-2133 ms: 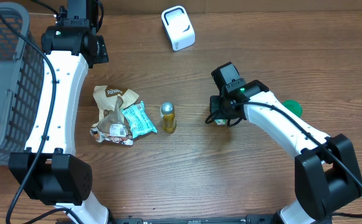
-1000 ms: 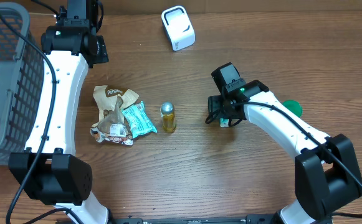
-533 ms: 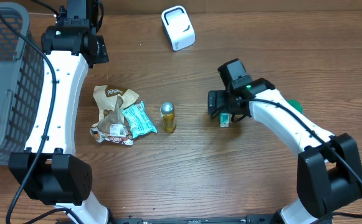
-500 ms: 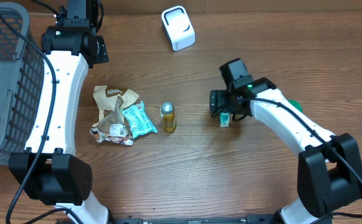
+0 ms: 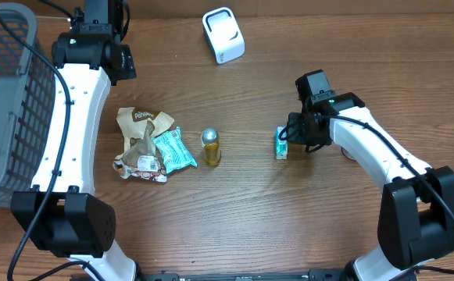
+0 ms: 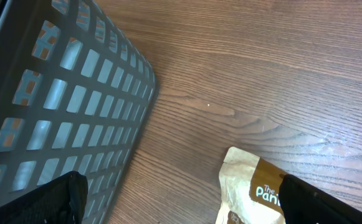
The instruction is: Scan the item barcode
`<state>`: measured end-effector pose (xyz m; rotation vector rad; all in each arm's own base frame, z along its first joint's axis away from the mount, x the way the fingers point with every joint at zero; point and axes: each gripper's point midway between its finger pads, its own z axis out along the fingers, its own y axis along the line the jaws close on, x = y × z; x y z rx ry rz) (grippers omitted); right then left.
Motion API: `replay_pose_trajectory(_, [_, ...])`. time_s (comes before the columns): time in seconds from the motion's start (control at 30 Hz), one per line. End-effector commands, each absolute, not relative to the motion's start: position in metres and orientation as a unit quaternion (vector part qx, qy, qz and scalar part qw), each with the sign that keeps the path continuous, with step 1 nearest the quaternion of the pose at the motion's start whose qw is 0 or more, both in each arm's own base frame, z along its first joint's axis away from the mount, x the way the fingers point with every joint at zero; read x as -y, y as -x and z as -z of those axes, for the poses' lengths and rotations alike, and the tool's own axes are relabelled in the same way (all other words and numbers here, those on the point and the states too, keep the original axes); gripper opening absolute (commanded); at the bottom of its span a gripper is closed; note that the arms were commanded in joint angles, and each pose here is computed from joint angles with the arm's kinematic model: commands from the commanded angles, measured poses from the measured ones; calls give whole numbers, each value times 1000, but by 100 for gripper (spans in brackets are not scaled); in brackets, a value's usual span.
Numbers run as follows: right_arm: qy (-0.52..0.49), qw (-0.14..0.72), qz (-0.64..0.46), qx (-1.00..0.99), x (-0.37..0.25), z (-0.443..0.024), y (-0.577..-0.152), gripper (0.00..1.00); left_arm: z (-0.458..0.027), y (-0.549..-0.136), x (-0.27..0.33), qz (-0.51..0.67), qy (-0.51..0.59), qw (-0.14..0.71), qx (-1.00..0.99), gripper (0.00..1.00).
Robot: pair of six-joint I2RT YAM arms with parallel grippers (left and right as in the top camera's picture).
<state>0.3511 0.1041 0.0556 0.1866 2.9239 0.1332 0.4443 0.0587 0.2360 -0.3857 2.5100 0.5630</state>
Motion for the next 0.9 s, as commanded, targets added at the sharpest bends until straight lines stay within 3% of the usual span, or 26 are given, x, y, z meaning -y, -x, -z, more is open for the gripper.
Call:
replay_pose_trajectory(0.0, [-61, 102, -67, -991, -110, -58, -347, 4, -251, -444, -60, -212, 143, 283, -924, 100])
replay_pose_trajectory(0.53, [-45, 86, -148, -984, -138, -61, -343, 4, -251, -444, -60, -212, 143, 283, -924, 100])
replay_pose_trajectory(0.87, [-34, 181, -104, -977, -121, -70, -385, 7, -250, -444, -60, -212, 143, 283, -924, 100])
